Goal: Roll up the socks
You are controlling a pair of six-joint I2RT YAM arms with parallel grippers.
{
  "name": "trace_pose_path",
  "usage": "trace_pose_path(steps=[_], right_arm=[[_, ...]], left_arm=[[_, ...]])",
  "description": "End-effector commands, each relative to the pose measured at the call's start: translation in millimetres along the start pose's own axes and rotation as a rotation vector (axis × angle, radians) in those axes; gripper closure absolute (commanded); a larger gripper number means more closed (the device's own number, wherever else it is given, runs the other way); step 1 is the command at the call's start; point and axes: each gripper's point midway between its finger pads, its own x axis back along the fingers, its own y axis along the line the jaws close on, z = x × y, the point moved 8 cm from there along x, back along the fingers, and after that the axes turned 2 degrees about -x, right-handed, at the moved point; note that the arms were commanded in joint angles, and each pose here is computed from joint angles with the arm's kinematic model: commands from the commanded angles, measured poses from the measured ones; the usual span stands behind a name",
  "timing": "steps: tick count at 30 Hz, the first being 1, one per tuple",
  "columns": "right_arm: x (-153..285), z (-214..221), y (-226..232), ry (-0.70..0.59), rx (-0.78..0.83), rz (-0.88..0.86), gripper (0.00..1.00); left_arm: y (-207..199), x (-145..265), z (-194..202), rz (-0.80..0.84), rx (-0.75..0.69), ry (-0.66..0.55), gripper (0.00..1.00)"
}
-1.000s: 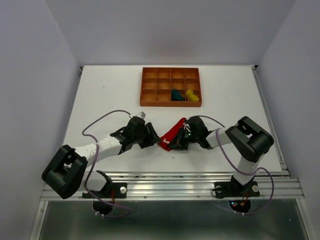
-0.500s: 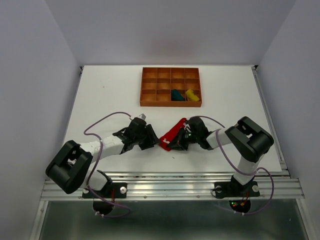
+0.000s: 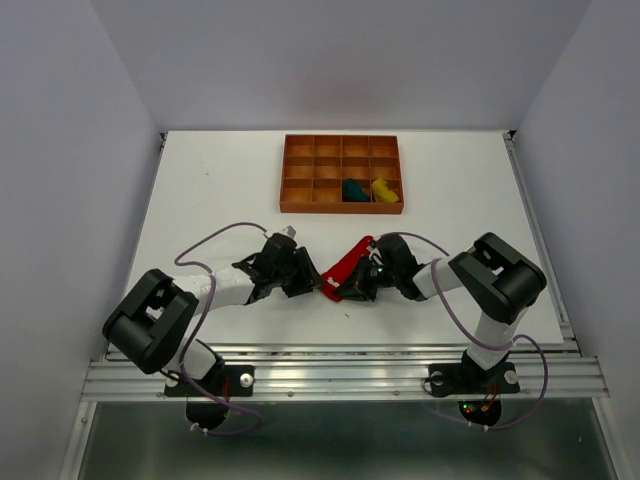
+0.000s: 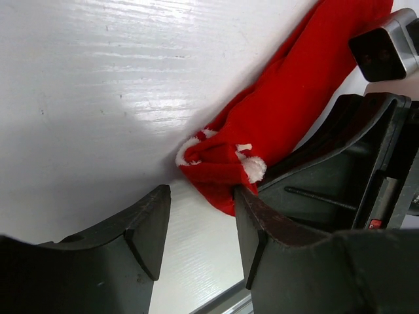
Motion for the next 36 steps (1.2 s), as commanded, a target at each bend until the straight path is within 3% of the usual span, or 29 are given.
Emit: trace_pose_path(steps=[1, 10, 15, 18, 19, 24, 30, 36], right_arm=[[-0.9, 1.7, -19.8, 0.003, -0.044, 0.065, 0.99], [-2.0, 1.2, -19.9, 0.010, -0.037, 0.064, 0.99], [-2.2, 1.3, -20.3, 0.010, -0.038, 0.065, 0.99], [-2.2, 0.7, -19.3, 0.009, -0.025, 0.061, 0.98], [-1.9, 0.5, -18.5, 0.012, 0.001, 0.057, 0.94], [3.3, -5.6, 1.0, -0.021, 0.142, 0.021, 0.75], [17.1, -10.1, 27.9, -0.049, 0.396, -0.031, 0.52], [31.8, -8.1, 37.6, -0.109, 0.580, 0.032, 0.41]], left_arm=[[-4.4, -6.6, -2.9, 0.001, -0.019, -0.001, 0.46], [-1.0, -16.2, -2.2, -0.021, -0.027, 0.013, 0.55], [0.1, -20.4, 0.7, -0.030, -0.031, 0.026, 0.74], [1.0, -20.9, 0.4, -0.042, -0.025, 0.020, 0.90], [0.9, -20.1, -0.6, -0.052, -0.022, 0.014, 1.00], [0.0, -13.1, -7.4, -0.188, -0.006, 0.016, 1.00], [0.1, -14.0, -3.5, -0.276, -0.003, 0.131, 1.00], [-1.3, -10.9, -3.5, -0.319, -0.002, 0.172, 1.00]])
